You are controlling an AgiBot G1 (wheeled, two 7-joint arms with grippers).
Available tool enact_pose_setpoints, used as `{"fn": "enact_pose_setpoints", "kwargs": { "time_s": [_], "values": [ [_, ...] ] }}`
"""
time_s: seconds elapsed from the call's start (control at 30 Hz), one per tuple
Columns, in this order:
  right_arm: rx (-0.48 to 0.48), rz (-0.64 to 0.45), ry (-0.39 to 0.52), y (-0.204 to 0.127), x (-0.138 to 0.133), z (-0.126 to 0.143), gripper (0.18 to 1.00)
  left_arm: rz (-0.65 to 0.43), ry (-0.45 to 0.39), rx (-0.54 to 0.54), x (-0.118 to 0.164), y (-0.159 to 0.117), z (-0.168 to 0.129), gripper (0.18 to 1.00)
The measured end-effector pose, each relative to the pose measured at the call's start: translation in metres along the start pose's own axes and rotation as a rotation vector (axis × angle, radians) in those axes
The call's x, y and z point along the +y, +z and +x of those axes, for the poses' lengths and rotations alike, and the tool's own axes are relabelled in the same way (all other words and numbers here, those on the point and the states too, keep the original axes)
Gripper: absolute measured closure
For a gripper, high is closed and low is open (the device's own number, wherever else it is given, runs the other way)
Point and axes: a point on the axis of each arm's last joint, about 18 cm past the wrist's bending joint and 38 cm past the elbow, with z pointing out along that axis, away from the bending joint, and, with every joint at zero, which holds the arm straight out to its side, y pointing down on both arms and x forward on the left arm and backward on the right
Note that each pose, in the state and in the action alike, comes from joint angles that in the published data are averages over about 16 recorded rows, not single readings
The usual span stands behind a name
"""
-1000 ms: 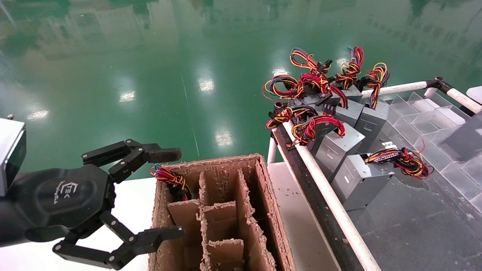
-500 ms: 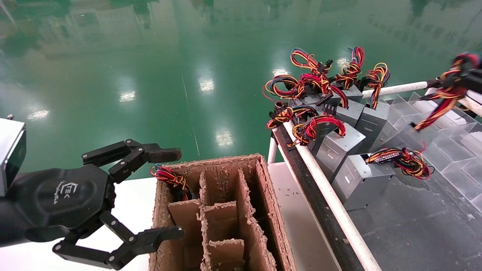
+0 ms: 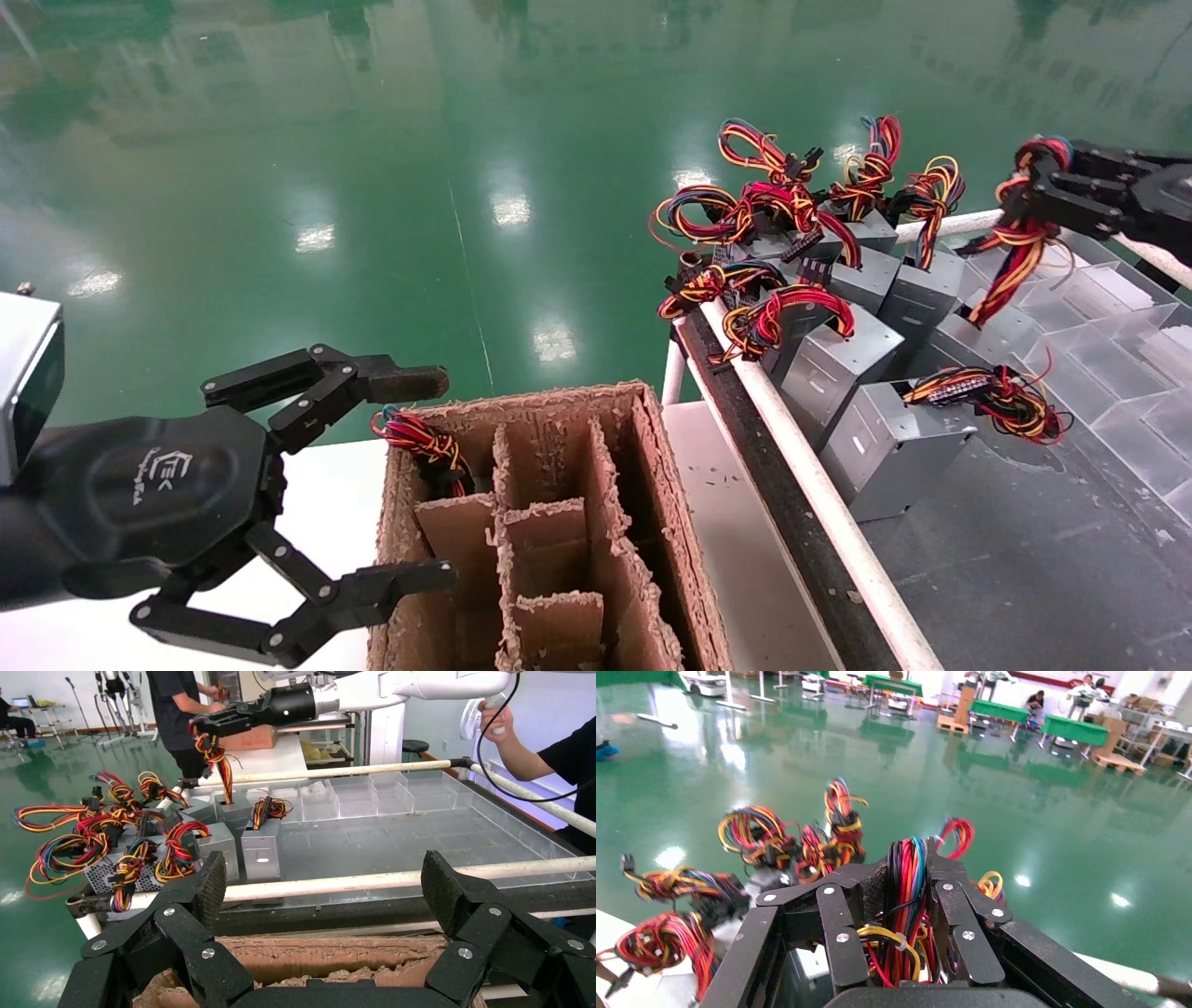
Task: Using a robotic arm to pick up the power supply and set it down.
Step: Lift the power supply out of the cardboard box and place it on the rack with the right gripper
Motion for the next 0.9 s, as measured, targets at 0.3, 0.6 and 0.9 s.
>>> {"fn": "enact_pose_setpoints", "kwargs": {
  "time_s": [0.3,0.6,0.9],
  "values": [
    [-0.018,-0.006,-0.002,0.020,-0.006,-0.008,0.988,0.000,0.000,0.000,0.000,0.000,0.000,0.183],
    [-0.011,-0.018,0.007,0.033,-0.005,-0.012,0.987,0.000,0.000,0.000,0.000,0.000,0.000,0.183],
    [-0.011,-0.020,0.016,0.034,-0.004,-0.012,0.969,0.000,0.000,0.000,0.000,0.000,0.000,0.183]
  ]
}}
